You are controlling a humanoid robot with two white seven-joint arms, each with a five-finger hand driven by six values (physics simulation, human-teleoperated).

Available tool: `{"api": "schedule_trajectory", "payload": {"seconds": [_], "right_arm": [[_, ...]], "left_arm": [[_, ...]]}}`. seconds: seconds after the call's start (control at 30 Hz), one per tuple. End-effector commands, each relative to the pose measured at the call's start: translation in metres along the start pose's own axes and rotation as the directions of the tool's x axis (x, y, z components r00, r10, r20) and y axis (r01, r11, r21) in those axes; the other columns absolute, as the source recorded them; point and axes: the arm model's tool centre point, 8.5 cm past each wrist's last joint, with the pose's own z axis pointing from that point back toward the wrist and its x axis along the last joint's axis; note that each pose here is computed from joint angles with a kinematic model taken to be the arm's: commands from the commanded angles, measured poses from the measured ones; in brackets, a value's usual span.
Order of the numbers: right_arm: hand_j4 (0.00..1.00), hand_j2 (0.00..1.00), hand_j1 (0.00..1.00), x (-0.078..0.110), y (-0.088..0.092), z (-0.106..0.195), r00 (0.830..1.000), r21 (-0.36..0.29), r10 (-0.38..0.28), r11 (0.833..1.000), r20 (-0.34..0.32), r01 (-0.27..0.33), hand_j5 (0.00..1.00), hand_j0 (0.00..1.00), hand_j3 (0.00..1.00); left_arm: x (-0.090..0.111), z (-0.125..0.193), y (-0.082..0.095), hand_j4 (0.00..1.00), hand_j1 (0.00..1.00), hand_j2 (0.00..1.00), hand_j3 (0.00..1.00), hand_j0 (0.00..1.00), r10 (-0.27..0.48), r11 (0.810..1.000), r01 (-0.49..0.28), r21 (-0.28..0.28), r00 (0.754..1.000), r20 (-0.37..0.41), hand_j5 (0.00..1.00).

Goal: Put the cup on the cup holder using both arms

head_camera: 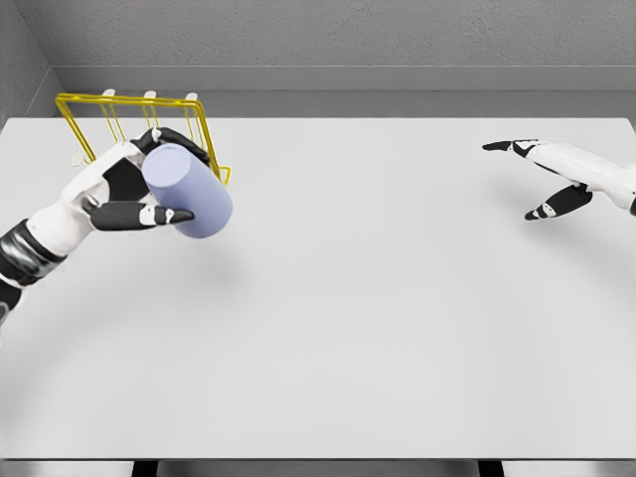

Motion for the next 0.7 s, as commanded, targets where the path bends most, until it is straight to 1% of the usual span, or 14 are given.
{"api": "schedule_trajectory", "payload": {"seconds": [0.0, 0.1, 0.2, 0.3, 0.37, 0.5, 0.67], "right_arm": [[1.00, 1.00, 1.00, 0.000, -0.001, 0.001, 1.000, -0.005, -0.005, 1.000, 0.000, 0.005, 1.00, 1.00, 1.00], [1.00, 1.00, 1.00, -0.001, -0.002, 0.003, 1.000, -0.007, -0.004, 1.000, -0.004, 0.004, 1.00, 1.00, 1.00], [1.00, 1.00, 1.00, -0.002, -0.003, 0.003, 1.000, -0.007, -0.004, 1.000, -0.005, 0.004, 1.00, 1.00, 1.00], [1.00, 1.00, 1.00, -0.002, -0.003, 0.003, 1.000, -0.006, -0.002, 1.000, -0.006, 0.002, 1.00, 1.00, 1.00], [1.00, 1.00, 1.00, -0.001, -0.002, 0.003, 1.000, -0.006, -0.003, 1.000, -0.004, 0.003, 1.00, 1.00, 1.00], [1.00, 1.00, 1.00, -0.001, -0.002, 0.002, 1.000, -0.007, -0.003, 1.000, -0.002, 0.003, 1.00, 1.00, 1.00], [1.00, 1.00, 1.00, 0.000, -0.001, 0.000, 1.000, -0.005, -0.004, 1.000, 0.001, 0.004, 1.00, 1.00, 1.00]], "left_arm": [[0.004, 0.004, 0.006, 0.41, 0.41, 0.41, 0.41, 0.41, -0.001, 1.000, 0.001, 0.014, 1.000, -0.002, 0.41], [0.006, 0.002, 0.013, 0.41, 0.41, 0.41, 0.41, 0.41, -0.009, 1.000, 0.009, 0.024, 1.000, 0.001, 0.41], [0.004, 0.004, 0.029, 0.41, 0.41, 0.41, 0.41, 0.41, -0.018, 0.998, 0.019, 0.060, 1.000, -0.017, 0.41], [0.001, 0.006, 0.039, 0.41, 0.41, 0.41, 0.41, 0.41, -0.019, 0.996, 0.022, 0.085, 0.999, -0.030, 0.41], [0.003, 0.006, 0.049, 0.41, 0.41, 0.41, 0.41, 0.41, -0.030, 0.994, 0.033, 0.103, 0.999, -0.034, 0.41], [0.007, 0.001, 0.054, 0.41, 0.41, 0.41, 0.41, 0.41, -0.042, 0.993, 0.044, 0.108, 0.999, -0.027, 0.41], [0.005, -0.001, 0.052, 0.41, 0.41, 0.41, 0.41, 0.41, -0.037, 0.994, 0.039, 0.105, 0.999, -0.023, 0.41]]}}
